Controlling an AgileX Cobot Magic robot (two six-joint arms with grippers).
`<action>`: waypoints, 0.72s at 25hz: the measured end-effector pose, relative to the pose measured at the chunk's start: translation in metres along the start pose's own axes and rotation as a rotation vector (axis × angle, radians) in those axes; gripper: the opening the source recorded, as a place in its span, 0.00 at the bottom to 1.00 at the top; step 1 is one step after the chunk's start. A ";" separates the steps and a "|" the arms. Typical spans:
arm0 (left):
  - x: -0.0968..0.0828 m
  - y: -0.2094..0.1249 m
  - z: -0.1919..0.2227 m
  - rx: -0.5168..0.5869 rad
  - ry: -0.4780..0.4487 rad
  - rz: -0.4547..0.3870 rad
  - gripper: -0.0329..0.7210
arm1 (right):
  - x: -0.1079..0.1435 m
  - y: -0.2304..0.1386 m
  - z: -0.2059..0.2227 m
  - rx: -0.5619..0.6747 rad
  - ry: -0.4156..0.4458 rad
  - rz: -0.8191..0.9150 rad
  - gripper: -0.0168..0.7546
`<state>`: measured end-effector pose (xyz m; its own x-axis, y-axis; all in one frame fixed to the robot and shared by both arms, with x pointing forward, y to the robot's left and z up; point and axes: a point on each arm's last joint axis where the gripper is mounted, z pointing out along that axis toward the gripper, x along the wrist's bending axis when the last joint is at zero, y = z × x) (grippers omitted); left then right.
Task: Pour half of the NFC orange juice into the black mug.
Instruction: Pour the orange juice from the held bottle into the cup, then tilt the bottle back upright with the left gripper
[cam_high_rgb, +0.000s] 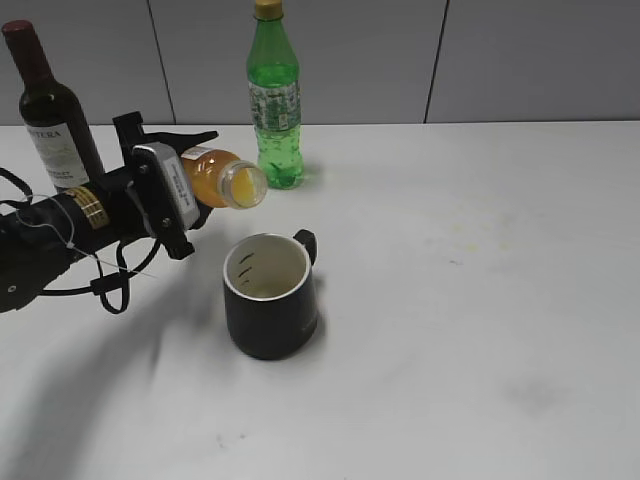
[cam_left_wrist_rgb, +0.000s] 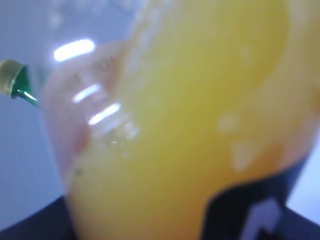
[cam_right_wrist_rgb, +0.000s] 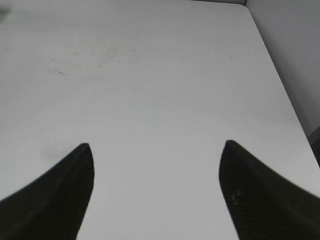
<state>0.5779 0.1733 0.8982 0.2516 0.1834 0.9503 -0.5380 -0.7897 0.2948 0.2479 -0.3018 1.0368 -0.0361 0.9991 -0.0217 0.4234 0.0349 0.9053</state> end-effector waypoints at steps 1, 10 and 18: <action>0.000 0.000 0.000 0.000 0.000 0.013 0.67 | 0.000 0.000 0.000 0.000 0.000 0.000 0.79; 0.002 -0.003 0.000 0.028 0.020 0.065 0.67 | 0.000 0.000 0.000 0.000 0.000 0.000 0.79; 0.003 -0.004 0.000 0.037 0.026 0.114 0.67 | 0.000 0.000 0.000 0.000 0.000 0.000 0.79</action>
<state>0.5804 0.1769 0.8997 0.1688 0.1059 0.9800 -0.5314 -0.8276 0.1809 0.2479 -0.3018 1.0368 -0.0361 0.9991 -0.0217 0.4234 0.0349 0.9053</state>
